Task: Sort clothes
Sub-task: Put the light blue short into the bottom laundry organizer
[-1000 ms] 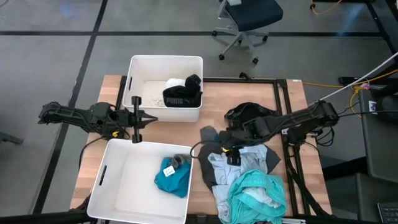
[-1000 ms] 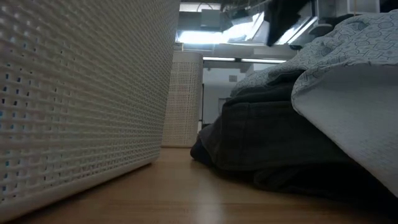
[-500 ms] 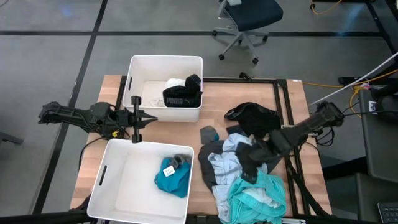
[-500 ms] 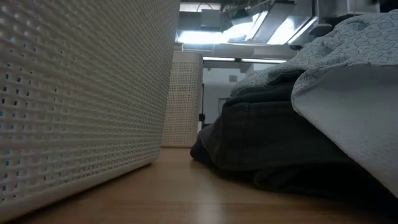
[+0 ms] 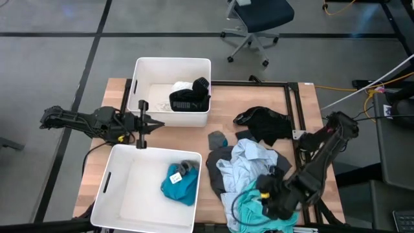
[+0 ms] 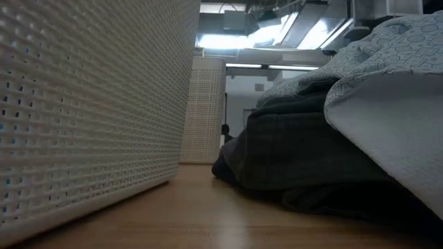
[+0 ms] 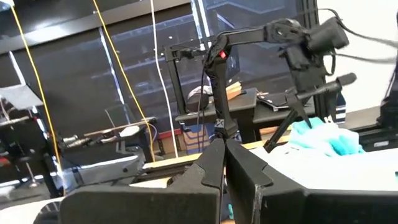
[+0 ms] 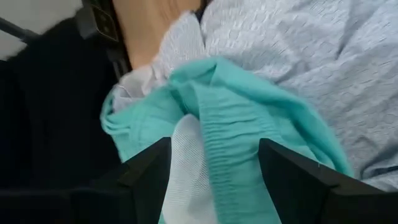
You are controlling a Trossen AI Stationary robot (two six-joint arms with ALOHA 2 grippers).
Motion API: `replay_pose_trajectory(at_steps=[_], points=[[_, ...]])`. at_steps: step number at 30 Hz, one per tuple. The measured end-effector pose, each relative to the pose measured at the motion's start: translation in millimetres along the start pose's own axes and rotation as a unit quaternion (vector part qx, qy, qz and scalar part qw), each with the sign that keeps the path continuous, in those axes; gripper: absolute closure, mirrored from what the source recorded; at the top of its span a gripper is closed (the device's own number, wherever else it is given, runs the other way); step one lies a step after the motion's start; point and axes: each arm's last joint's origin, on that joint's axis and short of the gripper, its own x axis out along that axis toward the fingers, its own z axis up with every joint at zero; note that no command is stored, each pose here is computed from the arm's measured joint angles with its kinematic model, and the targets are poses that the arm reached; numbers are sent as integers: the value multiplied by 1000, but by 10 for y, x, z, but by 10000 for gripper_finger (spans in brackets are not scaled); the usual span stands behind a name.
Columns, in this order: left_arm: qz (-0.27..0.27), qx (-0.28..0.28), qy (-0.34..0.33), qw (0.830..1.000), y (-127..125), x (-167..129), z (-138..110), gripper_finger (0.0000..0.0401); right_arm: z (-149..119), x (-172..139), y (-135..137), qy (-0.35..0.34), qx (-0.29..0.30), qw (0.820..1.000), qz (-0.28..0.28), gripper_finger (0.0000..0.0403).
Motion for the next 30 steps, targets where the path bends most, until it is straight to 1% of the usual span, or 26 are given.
replay_pose_trajectory(at_steps=[6, 9, 13, 17, 19, 21, 23, 24, 26, 28, 29, 30], points=[[-2, -18, 7, 1000, -4, 0, -14, 396, -218, 327, 185, 21, -42, 998, -35, 162], [-2, -28, 8, 1000, -4, 0, -14, 396, -285, 500, 235, 16, -78, 995, -63, 162], [-2, -33, 8, 999, -4, 0, -14, 396, -322, 728, 186, 14, -117, 983, -143, 162], [-2, -39, 8, 999, -4, 0, -14, 396, -313, 921, 67, 44, -137, 962, -232, 162], [-2, -41, 7, 999, -4, 0, -14, 396, -298, 1000, 20, 61, -141, 953, -262, 162], [-2, -41, 7, 999, -4, 0, -14, 396, -282, 1056, -3, 72, -141, 949, -274, 173], [-2, -42, 7, 999, -4, 0, -14, 396, -270, 1065, -6, 81, -141, 949, -270, 203], [-2, -42, 7, 999, -4, 0, -14, 396, -267, 1059, -4, 85, -141, 949, -269, 227], [-2, -39, 7, 999, -4, 0, -14, 396, -238, 1014, -1, 90, -141, 946, -276, 287], [-2, -38, 7, 999, -4, 0, -13, 396, -211, 902, 10, 97, -146, 941, -288, 354], [-2, -38, 7, 999, -4, 0, -13, 396, -187, 837, 23, 98, -147, 940, -292, 377], [-2, -38, 7, 999, -4, 0, -13, 396, -157, 766, 43, 95, -149, 939, -296, 387]])
